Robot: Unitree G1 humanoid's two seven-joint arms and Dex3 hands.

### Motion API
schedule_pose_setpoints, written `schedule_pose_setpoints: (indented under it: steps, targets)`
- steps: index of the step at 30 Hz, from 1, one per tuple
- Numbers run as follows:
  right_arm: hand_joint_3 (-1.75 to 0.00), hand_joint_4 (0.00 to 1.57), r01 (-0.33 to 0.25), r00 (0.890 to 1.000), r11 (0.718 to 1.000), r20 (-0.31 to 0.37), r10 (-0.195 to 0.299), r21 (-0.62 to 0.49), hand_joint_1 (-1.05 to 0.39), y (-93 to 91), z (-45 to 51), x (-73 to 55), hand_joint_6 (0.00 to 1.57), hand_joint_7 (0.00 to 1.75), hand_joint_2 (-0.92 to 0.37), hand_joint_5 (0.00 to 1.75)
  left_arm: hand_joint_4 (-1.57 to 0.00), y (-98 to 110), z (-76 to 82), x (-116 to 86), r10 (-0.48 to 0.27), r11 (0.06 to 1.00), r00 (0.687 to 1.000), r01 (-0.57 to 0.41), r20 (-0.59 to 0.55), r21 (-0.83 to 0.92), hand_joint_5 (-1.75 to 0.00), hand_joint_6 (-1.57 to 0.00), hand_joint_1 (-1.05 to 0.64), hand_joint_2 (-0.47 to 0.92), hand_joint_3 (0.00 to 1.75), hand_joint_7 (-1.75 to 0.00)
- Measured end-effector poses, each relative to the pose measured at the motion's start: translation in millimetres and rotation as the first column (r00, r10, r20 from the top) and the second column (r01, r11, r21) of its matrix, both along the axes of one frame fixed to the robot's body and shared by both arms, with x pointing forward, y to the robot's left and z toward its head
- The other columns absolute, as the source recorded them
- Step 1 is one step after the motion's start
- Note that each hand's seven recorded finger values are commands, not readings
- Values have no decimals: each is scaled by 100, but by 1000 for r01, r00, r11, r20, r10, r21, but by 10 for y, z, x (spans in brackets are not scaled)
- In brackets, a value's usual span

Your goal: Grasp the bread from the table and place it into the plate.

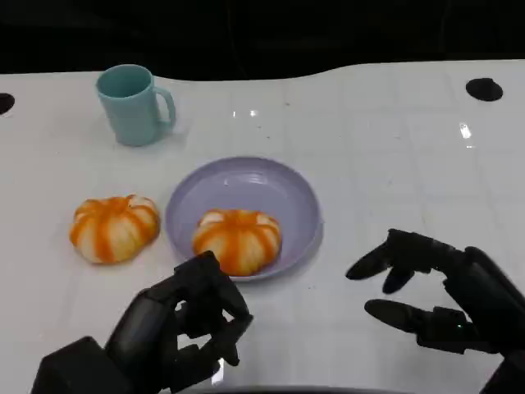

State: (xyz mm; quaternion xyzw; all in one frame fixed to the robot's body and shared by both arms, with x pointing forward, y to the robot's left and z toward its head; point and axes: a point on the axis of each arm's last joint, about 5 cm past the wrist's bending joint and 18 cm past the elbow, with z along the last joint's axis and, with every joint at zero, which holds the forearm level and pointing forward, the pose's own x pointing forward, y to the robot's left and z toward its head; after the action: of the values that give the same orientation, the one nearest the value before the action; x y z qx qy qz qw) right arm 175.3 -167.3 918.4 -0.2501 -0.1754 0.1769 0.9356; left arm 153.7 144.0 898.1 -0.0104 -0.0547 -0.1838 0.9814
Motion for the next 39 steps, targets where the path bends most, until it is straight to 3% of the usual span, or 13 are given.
schedule_pose_setpoints:
  steps: [12,13,14,17,19,28,39]
  targets:
    - [-29,63,48,999,998,-15,-47,28,-34,-35,-16,-138,61,134,-91,171,-68,34,-15,31,10,1000,1000,-10,2,-5,-175,-44,-55,92,45,-175]
    - [-35,62,49,999,998,-18,-48,32,-31,-36,-19,-152,61,132,-88,171,-68,36,-15,31,9,1000,1000,-9,2,-5,-175,-44,-55,92,44,-175]
    - [-65,62,50,999,998,-22,-49,36,-27,-38,-24,-168,63,129,-72,173,-68,37,-15,31,9,1000,1000,-9,2,-5,-175,-44,-55,92,44,-175]
    - [-112,64,57,998,997,-42,-55,46,-20,-38,-55,-211,65,129,-47,174,-67,49,-16,28,8,1000,1000,-8,2,-1,-175,-44,-54,92,44,-175]
    - [-121,65,60,997,997,-50,-57,50,-19,-36,-68,-226,66,130,-41,175,-67,62,-20,22,11,1000,1000,-11,-1,0,-175,-44,-53,92,44,-174]
    - [-139,69,62,996,997,-67,-59,46,-10,-36,-99,-260,71,140,-31,175,-67,90,-18,-4,11,1000,1000,-11,1,-3,-175,-44,-55,92,42,-173]
    - [-140,69,48,997,999,-62,-48,4,-15,-57,-136,-264,73,141,-30,175,-65,91,5,-42,7,1000,1000,-7,10,2,-175,-45,-57,92,43,-172]
